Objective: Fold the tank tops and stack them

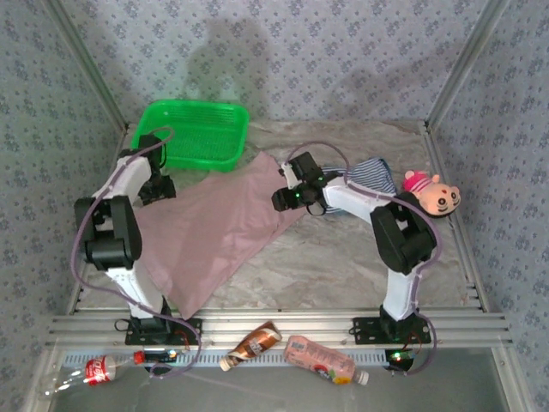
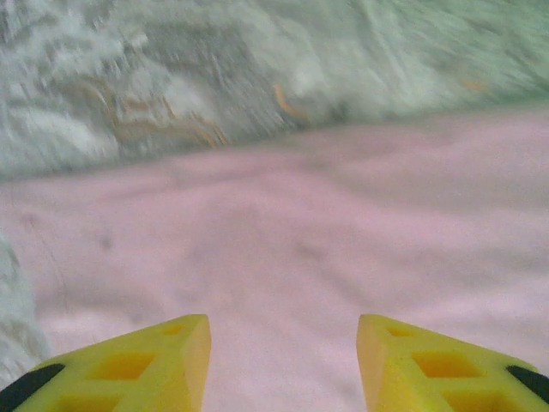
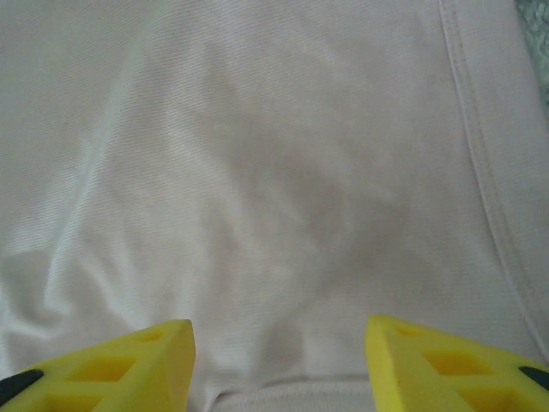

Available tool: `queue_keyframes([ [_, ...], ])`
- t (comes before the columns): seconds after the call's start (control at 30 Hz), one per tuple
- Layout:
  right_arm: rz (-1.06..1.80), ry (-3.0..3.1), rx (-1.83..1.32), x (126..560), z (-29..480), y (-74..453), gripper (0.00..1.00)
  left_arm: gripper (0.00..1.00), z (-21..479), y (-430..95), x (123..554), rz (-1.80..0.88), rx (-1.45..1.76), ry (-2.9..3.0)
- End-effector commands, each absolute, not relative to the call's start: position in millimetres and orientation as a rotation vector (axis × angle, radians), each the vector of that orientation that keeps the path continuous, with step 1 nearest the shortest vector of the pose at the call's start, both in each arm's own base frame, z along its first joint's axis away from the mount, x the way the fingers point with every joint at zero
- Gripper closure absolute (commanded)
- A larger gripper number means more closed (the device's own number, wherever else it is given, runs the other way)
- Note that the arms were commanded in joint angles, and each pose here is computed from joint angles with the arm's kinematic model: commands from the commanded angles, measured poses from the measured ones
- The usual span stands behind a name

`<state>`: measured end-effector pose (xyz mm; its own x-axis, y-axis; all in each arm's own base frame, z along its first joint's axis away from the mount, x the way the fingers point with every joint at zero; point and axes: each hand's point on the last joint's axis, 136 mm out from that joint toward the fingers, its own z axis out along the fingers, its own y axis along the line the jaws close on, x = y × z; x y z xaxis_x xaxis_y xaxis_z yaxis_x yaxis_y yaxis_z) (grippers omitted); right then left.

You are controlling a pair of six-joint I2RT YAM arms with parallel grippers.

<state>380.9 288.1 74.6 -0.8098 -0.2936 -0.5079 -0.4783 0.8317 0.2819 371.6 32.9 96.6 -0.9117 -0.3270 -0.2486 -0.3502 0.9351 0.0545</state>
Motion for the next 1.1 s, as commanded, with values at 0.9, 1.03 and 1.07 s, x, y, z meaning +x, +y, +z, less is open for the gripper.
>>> queue_keyframes([
  [0.9,0.265,2.855,-0.553,295.3,6.2,189.9,0.51,0.53,2.0,12.9,289.9,0.229,-0.382,3.177],
  [1.03,0.359,2.661,-0.639,307.8,43.1,210.6,0.48,0.51,13.3,2.8,307.9,0.189,-0.353,3.170],
  [1.07,0.382,2.615,-0.666,308.1,52.7,215.9,0.48,0.51,18.2,2.6,309.8,0.189,-0.362,3.158],
])
